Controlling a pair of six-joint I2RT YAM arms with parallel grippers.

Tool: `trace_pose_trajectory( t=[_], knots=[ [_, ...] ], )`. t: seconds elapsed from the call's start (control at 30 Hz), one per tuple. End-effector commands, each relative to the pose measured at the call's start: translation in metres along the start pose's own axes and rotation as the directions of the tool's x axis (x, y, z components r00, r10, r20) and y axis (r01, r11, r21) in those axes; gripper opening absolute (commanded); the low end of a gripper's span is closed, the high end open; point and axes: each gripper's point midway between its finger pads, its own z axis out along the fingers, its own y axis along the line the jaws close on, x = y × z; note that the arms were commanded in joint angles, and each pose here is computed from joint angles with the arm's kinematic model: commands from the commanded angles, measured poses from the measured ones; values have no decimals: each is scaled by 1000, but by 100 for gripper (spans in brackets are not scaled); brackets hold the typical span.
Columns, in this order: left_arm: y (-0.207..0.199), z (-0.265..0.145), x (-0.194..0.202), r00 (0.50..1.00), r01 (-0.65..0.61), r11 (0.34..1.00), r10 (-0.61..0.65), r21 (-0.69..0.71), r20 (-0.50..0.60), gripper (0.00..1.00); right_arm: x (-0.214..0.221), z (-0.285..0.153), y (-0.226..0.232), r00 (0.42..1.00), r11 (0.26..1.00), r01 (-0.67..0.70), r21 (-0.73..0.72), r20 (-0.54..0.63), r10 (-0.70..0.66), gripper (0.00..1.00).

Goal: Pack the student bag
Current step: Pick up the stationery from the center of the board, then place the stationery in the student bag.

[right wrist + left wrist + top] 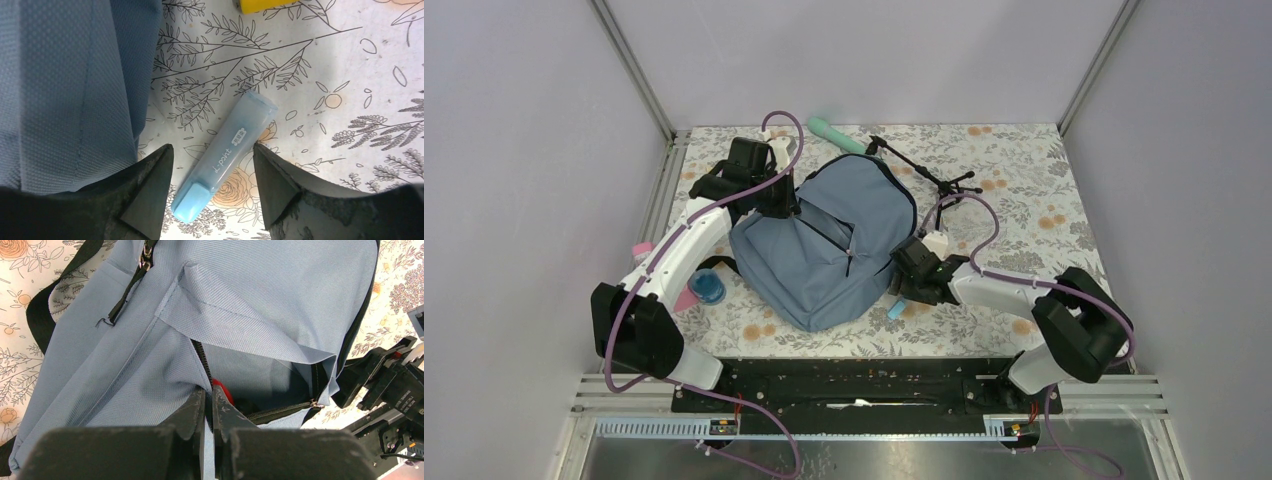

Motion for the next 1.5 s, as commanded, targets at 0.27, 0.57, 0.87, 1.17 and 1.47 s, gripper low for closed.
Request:
trace_pose_trajectory(
  t=[0.27,0.57,0.87,1.17,1.47],
  knots=[
    [-9,-23,-26,992,-52,999,50,13,114,0,13,5,-23,982,971,189,149,-10,-189,42],
    [-7,-24,-25,992,-58,998,57,0,113,0,-2,-7,-7,985,984,157,81,59,-162,11],
    [-8,-25,-25,992,-61,998,60,6,113,0,-43,-53,3,962,989,146,-11,235,-139,0],
    [-9,-24,-24,993,-57,998,55,14,108,0,-109,-132,82,843,888,343,-307,517,-147,0],
    [-9,-24,-24,992,-60,998,58,14,108,0,-171,-153,178,702,788,512,-342,695,-155,0]
  ],
)
